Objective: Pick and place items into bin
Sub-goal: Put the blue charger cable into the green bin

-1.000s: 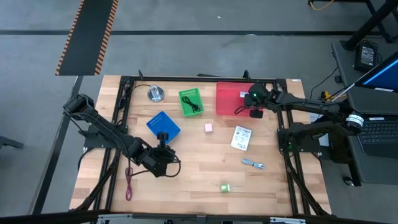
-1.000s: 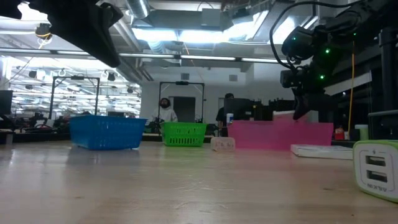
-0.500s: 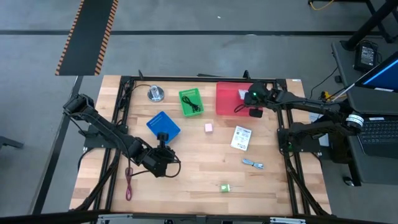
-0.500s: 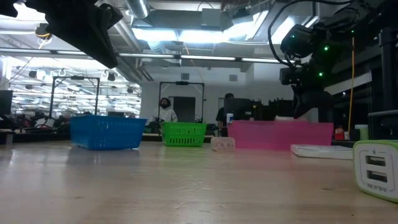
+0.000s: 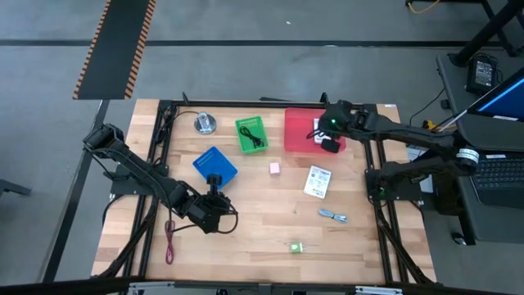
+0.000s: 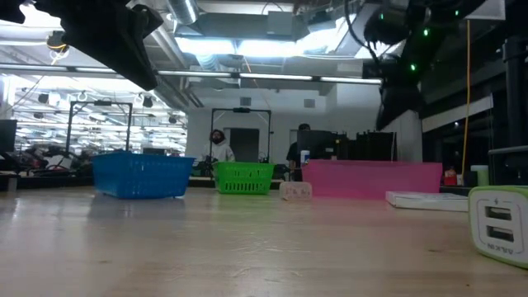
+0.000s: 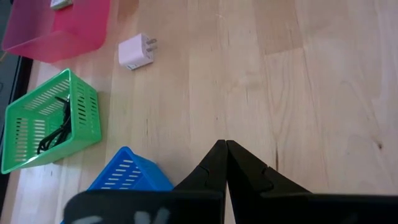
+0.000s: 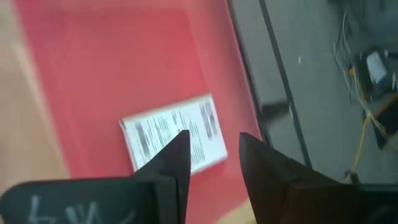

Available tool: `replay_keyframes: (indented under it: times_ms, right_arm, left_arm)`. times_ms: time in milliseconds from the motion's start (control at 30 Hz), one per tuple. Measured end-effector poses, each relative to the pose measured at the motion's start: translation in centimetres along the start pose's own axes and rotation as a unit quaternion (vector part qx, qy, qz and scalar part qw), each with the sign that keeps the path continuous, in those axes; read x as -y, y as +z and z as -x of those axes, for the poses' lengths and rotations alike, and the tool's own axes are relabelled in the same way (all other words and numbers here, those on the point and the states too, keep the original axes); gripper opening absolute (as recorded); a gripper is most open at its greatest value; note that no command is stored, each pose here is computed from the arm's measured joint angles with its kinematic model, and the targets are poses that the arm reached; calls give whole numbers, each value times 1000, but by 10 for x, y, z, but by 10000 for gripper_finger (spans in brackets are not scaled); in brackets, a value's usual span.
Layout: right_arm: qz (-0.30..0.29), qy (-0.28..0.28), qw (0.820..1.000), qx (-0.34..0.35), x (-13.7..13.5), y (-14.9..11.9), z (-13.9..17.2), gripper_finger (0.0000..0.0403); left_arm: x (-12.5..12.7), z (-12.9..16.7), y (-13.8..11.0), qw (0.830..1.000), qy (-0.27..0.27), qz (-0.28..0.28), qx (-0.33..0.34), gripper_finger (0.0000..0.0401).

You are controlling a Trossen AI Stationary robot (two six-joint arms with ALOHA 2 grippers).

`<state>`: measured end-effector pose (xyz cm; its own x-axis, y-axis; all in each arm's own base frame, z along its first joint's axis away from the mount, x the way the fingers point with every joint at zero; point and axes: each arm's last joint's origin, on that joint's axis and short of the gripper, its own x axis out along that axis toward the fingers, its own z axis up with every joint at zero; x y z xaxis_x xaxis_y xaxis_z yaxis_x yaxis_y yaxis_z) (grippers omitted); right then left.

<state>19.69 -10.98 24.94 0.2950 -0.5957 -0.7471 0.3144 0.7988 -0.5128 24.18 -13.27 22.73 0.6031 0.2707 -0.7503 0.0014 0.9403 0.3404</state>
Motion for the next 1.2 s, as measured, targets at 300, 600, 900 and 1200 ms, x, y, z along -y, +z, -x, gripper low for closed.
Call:
replay_keyframes:
  times_ms: [300, 600, 900, 1200]
  right_arm:
    - [27, 54, 994, 86, -40, 27, 36, 53]
    - [36, 107, 985, 127, -77, 30, 60, 9]
    - [20, 157, 977, 141, -105, 25, 81, 4]
    - [37, 188, 971, 144, -135, 9, 106, 1]
  left_arm:
    - [0, 0, 0, 1000, 0, -1, 0, 2]
    - [0, 0, 1, 1000, 0, 3, 3, 2]
    - [2, 0, 6, 999, -14, 20, 27, 2]
    - [9, -7, 7, 994, -38, 61, 77, 2]
